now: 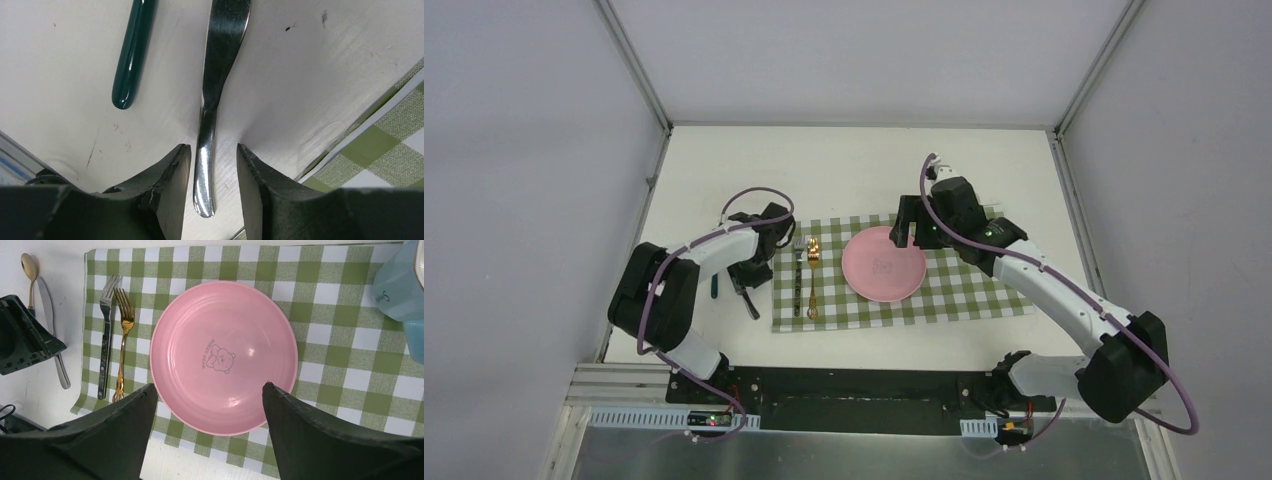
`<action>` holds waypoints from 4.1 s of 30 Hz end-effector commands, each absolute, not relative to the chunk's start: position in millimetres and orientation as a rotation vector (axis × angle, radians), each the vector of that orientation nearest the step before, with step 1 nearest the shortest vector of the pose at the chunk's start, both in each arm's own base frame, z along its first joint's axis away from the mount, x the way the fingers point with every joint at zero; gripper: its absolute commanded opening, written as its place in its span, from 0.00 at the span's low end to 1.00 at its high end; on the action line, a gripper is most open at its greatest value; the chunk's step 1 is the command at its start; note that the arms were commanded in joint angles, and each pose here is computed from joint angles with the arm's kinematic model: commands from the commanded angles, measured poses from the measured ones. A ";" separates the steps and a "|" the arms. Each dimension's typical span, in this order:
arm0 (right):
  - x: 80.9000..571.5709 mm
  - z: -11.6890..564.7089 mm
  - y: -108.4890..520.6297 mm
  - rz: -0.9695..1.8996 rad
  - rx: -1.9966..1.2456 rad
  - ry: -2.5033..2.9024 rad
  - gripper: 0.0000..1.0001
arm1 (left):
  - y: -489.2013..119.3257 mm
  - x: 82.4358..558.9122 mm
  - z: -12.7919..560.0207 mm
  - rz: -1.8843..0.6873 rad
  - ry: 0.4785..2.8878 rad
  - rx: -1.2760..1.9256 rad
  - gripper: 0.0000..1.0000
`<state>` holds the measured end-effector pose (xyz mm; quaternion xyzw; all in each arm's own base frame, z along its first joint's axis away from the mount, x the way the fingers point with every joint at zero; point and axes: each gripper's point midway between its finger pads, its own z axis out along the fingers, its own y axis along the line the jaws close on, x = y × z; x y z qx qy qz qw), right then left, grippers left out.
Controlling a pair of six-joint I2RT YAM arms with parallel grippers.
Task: Set the dinner table for one person
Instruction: Pick up the knife at the corner of the board, then place the knife on the napkin.
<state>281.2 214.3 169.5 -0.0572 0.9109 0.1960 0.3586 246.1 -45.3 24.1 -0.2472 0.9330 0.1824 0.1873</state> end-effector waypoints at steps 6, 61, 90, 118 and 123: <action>281.4 190.7 213.0 0.511 -0.168 2.289 0.81 | -52.8 247.8 8.1 0.222 2.614 -0.823 0.41; 281.0 187.1 210.5 0.495 -0.167 2.295 0.82 | -24.9 237.5 9.2 0.200 2.576 -0.993 0.03; 283.0 183.4 216.6 0.526 -0.157 2.297 0.82 | -59.1 266.8 69.7 -0.135 2.516 -0.735 0.00; 287.2 189.7 206.2 0.460 -0.156 2.290 0.82 | -187.5 308.0 97.0 -0.336 2.543 -0.418 0.00; 290.0 192.1 196.6 0.434 -0.142 2.289 0.82 | -223.1 316.4 107.2 -0.386 2.536 -0.349 0.00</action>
